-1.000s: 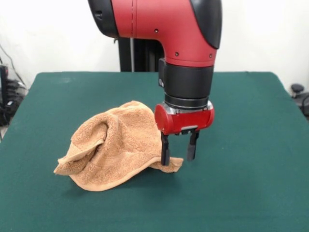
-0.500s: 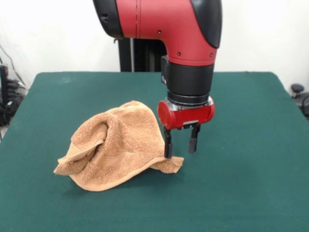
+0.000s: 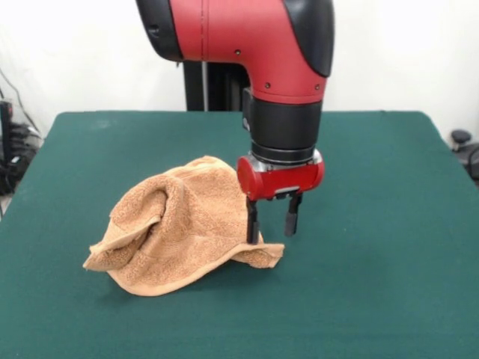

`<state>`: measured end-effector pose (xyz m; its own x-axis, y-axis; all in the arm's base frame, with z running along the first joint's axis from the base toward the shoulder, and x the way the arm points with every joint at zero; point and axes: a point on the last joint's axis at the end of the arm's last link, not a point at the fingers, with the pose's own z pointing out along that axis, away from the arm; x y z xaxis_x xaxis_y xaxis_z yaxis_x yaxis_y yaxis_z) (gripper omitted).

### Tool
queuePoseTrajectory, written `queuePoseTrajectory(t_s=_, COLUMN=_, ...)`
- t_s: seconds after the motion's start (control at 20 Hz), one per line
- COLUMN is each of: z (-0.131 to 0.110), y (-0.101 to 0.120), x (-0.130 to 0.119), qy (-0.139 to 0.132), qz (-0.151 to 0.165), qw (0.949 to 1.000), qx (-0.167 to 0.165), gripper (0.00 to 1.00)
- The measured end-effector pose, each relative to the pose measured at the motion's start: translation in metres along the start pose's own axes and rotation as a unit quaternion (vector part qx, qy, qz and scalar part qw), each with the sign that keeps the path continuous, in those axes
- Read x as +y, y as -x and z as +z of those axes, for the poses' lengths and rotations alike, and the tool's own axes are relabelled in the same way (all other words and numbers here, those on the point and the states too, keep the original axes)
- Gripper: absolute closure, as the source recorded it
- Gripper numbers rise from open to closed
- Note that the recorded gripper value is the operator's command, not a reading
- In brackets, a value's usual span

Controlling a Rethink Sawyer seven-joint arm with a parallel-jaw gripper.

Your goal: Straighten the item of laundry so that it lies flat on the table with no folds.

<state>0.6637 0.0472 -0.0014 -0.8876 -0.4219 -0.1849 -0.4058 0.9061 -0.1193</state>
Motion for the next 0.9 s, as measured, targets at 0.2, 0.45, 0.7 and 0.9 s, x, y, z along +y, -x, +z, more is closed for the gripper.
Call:
queuePoseTrajectory(t_s=0.2, z=0.001, y=-0.003, x=-0.007, qy=-0.001, qz=0.006, qw=1.0000, qx=0.001, gripper=0.00)
queuePoseTrajectory(t_s=0.45, z=0.001, y=-0.004, x=-0.007, qy=0.000, qz=0.006, qw=1.0000, qx=0.001, gripper=0.00)
queuePoseTrajectory(t_s=0.7, z=0.002, y=-0.005, x=-0.011, qy=0.000, qz=0.009, qw=1.0000, qx=0.001, gripper=0.00)
queuePoseTrajectory(t_s=0.9, z=0.004, y=-0.005, x=-0.013, qy=-0.002, qz=0.011, qw=0.9999, qx=-0.003, gripper=0.00)
